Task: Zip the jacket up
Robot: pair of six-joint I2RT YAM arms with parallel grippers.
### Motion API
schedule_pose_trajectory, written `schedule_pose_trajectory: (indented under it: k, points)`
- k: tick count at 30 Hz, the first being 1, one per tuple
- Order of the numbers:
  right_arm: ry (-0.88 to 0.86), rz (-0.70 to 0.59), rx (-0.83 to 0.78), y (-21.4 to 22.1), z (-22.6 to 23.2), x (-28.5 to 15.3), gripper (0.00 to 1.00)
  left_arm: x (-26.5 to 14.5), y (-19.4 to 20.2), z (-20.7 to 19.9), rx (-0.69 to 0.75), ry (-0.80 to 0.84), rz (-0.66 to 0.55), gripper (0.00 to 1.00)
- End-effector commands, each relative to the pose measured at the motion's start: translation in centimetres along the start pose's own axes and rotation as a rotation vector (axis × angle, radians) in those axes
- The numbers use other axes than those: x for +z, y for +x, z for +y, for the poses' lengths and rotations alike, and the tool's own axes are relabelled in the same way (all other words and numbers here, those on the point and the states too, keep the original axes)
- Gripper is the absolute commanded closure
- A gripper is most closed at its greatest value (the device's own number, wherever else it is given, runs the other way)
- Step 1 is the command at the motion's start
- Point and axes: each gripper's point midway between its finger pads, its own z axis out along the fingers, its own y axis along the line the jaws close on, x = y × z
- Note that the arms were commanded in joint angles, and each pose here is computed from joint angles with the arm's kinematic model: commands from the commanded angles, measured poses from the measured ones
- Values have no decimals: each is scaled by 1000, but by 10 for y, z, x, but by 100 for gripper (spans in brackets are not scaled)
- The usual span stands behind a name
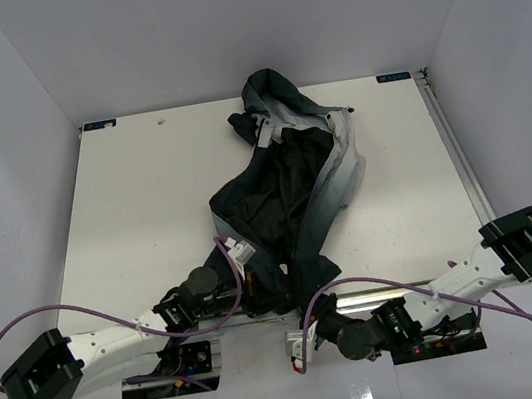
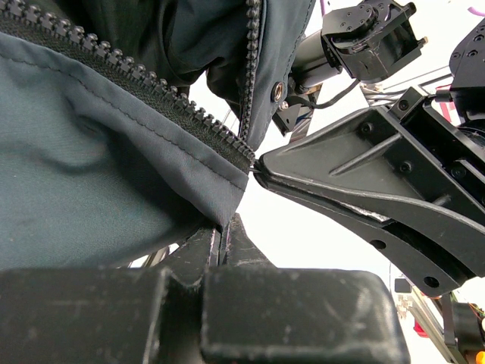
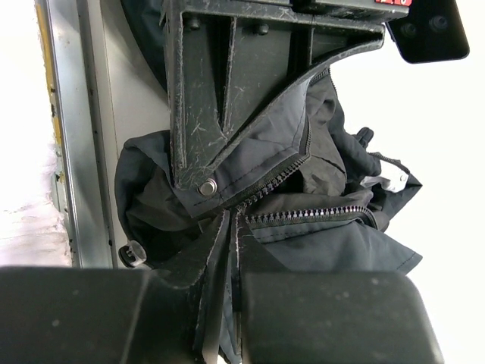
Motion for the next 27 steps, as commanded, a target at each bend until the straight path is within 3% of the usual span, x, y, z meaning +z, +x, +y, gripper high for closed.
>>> schedule_pose_trajectory:
  k: [1, 6, 12, 16, 24, 26, 27]
  points:
    - [38, -41, 80, -13, -12, 3, 92, -1, 3, -3, 16, 27, 7, 100]
    - [76, -21, 92, -8, -25, 5, 92, -2, 4, -4, 23, 36, 9, 100]
    - [200, 37, 196, 10, -76, 18, 92, -5, 3, -6, 33, 40, 6, 100]
    - [230, -3, 250, 1, -100, 25, 92, -5, 4, -5, 21, 30, 9, 100]
    - [67, -121, 301, -36, -91, 33, 92, -5, 2, 4, 19, -34, 13, 100]
    - [19, -116, 328, -37, -80, 31, 92, -7, -1, 8, 21, -68, 0, 74]
    - [9, -114, 334, -37, -75, 29, 92, -9, -6, 6, 27, -70, -16, 66]
